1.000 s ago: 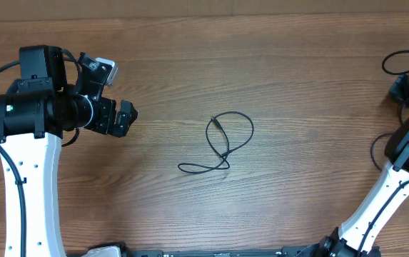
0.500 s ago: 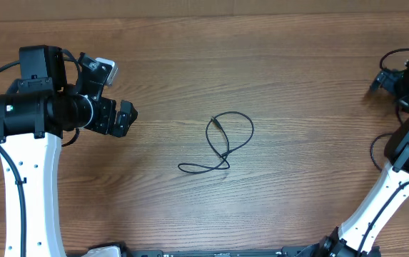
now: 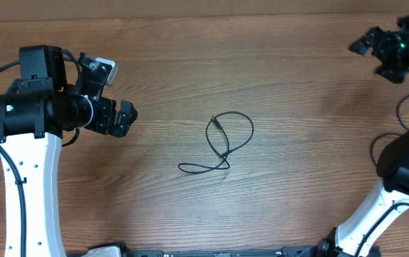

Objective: Untangle cables
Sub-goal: 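Move the right gripper back left toward the small looped black cable, then lower the right gripper onto the looped cable and grasp it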

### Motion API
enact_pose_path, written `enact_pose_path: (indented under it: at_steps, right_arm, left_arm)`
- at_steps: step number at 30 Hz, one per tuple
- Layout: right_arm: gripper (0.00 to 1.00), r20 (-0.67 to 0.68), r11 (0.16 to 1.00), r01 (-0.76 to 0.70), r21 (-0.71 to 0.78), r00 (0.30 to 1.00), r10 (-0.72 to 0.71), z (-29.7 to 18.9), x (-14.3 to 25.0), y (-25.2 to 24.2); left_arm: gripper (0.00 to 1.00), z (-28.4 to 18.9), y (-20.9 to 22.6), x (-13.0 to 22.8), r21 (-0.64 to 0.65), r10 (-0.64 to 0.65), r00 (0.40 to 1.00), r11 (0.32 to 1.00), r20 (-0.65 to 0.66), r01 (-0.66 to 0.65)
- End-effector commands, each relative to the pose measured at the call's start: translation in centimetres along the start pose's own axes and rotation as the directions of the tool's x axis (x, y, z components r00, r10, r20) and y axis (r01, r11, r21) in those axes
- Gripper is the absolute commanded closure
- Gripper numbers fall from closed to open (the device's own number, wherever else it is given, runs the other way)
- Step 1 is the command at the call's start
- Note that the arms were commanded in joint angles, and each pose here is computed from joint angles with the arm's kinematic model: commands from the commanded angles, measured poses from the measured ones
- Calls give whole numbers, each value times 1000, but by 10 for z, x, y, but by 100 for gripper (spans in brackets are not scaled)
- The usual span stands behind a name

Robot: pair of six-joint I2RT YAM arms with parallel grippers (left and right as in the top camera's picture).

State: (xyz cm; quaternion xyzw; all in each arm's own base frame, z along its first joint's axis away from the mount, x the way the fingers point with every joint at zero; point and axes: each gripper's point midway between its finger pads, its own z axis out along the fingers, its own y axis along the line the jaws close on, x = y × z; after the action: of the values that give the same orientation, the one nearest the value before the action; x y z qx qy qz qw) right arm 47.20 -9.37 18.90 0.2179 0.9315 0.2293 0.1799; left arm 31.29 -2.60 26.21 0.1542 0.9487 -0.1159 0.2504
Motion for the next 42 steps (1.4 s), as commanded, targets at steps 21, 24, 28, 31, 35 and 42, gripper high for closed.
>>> enact_pose_path:
  at_steps: [21,24,28,31,35,42]
  right_arm:
    - [6,-271,973,-36,227,958,99,9,108,64]
    - [6,-284,952,-15,306,953,107,3,121,62]
    - [5,-292,952,38,304,955,55,-4,135,75]
    - [5,-289,955,58,291,957,30,-12,148,89]
    - [5,-267,949,83,304,964,1,-22,164,105]
    - [2,-304,929,129,347,952,-19,-26,207,110]
  left_arm:
    - [0,-3,-1,-2,9,10,1000,1000,12,-10]
    - [1,-3,-1,-2,9,10,1000,1000,12,-10]
    - [0,-3,-1,-2,9,10,1000,1000,12,-10]
    - [1,-3,-1,-2,9,10,1000,1000,12,-10]
    - [0,-3,-1,-2,9,10,1000,1000,12,-10]
    - [1,-3,-1,-2,9,10,1000,1000,12,-10]
